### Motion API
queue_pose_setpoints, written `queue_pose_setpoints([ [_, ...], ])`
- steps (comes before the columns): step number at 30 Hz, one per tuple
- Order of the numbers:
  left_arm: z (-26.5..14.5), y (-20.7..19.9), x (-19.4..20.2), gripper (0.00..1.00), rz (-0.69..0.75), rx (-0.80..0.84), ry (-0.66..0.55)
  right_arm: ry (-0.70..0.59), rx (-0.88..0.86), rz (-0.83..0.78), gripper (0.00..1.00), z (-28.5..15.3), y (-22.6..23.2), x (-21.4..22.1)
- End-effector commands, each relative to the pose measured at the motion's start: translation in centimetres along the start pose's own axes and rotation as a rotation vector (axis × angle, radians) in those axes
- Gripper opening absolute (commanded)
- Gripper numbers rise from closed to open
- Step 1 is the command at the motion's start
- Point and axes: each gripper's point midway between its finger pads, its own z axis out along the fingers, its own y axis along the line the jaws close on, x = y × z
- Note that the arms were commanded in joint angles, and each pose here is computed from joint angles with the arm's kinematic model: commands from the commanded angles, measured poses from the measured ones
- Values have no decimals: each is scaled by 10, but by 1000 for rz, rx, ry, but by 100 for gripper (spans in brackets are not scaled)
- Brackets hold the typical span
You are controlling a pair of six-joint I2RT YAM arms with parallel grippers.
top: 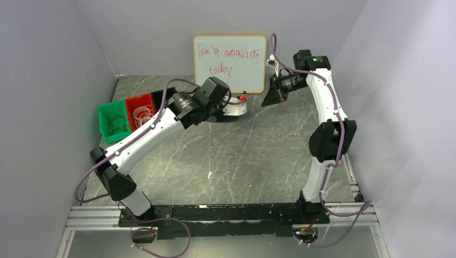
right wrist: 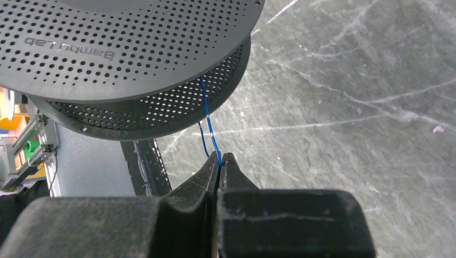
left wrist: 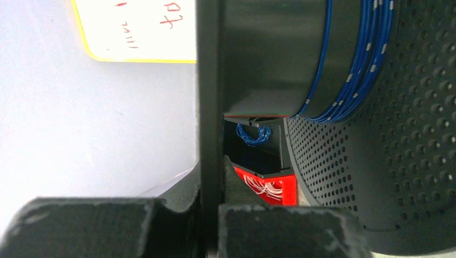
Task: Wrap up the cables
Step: Wrap the cable around the cable reel.
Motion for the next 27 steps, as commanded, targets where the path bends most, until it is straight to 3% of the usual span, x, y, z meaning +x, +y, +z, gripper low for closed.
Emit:
queue_pose_setpoints([
  [1, -18, 27, -11, 2, 80, -136, -19, 26, 87, -102, 0, -13, -4, 4],
  [14, -7, 16, -23, 2, 305, -264, 16, 140, 71, -168, 0, -6, 3, 35],
  [22, -6, 23, -33, 2, 297, -344, 21, 152, 3, -181, 0, 16, 18, 42],
  [27, -3, 27, -31, 2, 270, -395, 42, 89, -80, -166, 0, 22, 39, 32],
])
